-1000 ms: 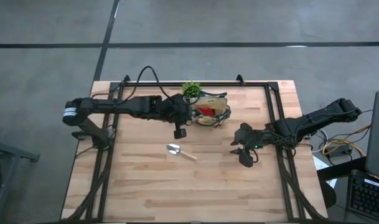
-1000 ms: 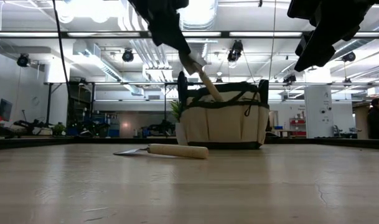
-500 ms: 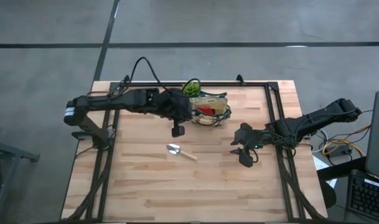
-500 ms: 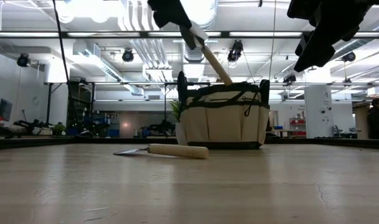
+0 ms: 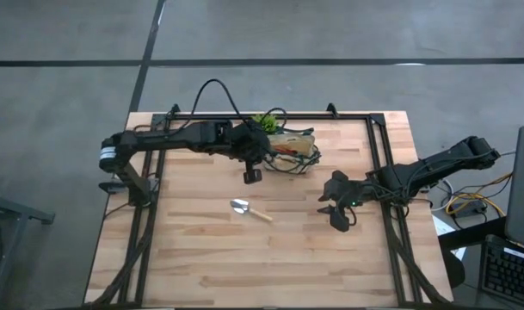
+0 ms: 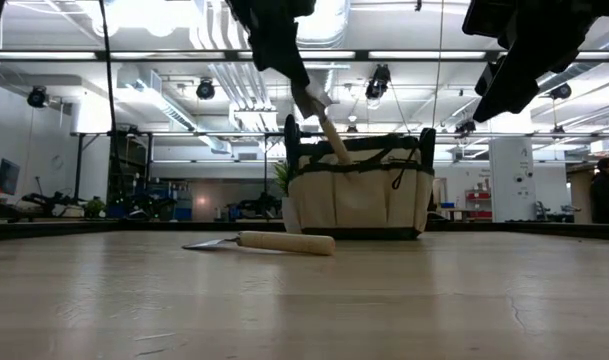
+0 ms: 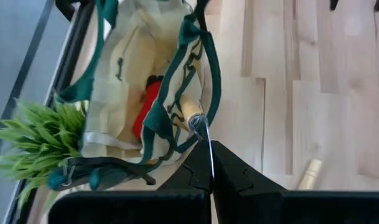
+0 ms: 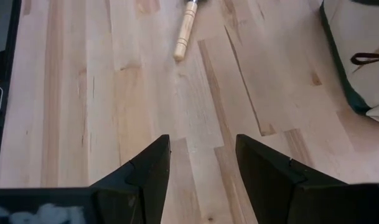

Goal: Pick & Place Garden tools in Gardening bag
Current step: Put the right brown trowel into the gardening bag

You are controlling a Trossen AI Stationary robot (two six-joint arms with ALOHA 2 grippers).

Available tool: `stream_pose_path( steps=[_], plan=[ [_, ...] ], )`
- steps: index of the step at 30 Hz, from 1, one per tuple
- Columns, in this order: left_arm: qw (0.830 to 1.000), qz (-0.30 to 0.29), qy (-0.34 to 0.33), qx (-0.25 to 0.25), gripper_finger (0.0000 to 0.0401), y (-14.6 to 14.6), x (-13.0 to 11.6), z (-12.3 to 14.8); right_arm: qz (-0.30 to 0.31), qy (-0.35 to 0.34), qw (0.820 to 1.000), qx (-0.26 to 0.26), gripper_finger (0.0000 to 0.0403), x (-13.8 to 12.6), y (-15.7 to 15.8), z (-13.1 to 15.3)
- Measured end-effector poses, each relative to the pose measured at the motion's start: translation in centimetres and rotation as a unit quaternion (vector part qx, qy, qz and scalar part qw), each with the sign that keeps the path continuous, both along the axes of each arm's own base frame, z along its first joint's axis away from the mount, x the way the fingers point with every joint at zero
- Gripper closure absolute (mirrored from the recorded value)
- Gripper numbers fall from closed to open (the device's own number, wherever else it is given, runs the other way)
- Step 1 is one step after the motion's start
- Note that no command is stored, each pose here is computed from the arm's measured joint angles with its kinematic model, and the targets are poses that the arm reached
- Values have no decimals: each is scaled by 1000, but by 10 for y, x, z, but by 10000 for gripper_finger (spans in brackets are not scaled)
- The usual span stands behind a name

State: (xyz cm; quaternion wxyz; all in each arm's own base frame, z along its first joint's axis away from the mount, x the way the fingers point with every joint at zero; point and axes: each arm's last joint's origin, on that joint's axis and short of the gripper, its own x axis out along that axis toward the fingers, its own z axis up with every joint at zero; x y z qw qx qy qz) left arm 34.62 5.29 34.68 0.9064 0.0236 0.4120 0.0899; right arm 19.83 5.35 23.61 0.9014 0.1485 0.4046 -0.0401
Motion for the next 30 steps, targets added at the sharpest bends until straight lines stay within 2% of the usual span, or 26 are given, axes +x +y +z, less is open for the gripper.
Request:
stream_pose_path(
  steps=[10, 18, 30],
  plan=[
    [999, 5, -37, 17, 400, -1, -7, 25, 0, -6, 1000, 2, 225, 1, 0, -1],
    [1000, 1, 2, 2, 400, -1, -5, 4, -1, -7, 1000, 3, 225, 1, 0, -1],
    [1000, 7, 5, -1, 399, 3, -3, 0, -2, -8, 1000, 4, 225, 1, 0, -1]
  ],
)
